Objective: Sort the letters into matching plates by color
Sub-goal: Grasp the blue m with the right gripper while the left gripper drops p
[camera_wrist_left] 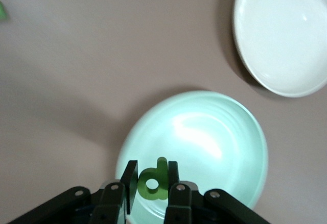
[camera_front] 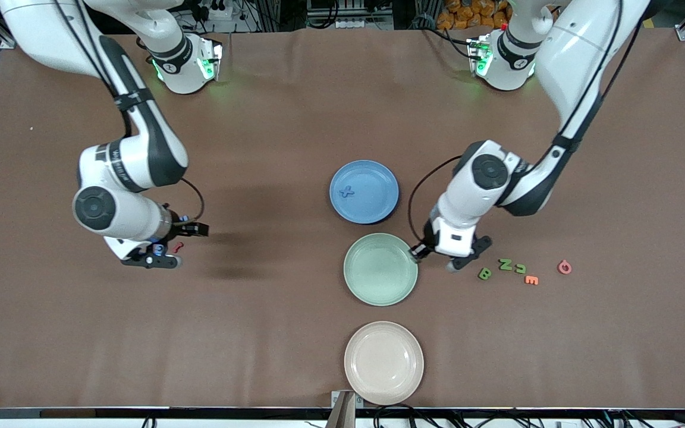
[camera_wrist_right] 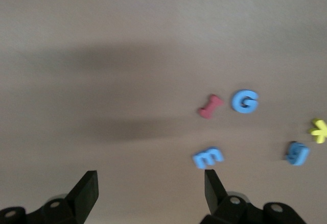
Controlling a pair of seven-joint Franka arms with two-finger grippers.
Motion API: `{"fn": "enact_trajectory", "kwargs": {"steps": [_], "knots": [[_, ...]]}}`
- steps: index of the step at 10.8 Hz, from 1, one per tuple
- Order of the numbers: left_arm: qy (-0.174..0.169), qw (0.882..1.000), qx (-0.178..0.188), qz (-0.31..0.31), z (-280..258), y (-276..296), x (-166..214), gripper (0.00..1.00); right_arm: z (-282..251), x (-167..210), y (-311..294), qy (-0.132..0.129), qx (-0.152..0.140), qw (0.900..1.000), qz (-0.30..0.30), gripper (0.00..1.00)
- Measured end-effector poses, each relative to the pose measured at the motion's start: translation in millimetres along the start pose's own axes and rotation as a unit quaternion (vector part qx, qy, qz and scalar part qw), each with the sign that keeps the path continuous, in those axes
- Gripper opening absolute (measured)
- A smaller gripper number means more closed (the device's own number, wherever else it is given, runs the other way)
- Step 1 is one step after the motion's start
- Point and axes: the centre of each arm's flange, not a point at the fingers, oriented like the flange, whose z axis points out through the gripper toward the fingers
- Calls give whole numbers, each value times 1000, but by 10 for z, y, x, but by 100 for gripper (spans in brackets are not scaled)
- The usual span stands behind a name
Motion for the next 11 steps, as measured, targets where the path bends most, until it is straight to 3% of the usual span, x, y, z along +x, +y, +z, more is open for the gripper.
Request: {"fn": "enact_trajectory", "kwargs": {"steps": [2, 3, 5, 8, 9, 11], "knots": [[-11, 999, -9, -32, 195, 285, -292, 28, 294, -136, 486, -17, 2, 999, -39, 90], [-9, 999, -10, -41, 246, 347, -350, 31, 465, -220, 630, -8, 5, 998, -54, 90], [11, 999, -1, -39, 310, 319, -249, 58, 864, -405, 806, 19, 10, 997, -77, 90], [27, 998, 55, -26, 374, 42, 160, 96, 1083, -542, 825, 30, 1, 994, -101, 88], [28, 996, 77, -31, 370, -119, 405, 100, 1103, -554, 820, 35, -1, 994, -107, 78], [27, 991, 115, -63, 366, -484, 872, 100, 1160, -581, 809, 44, -5, 992, -116, 74]]}}
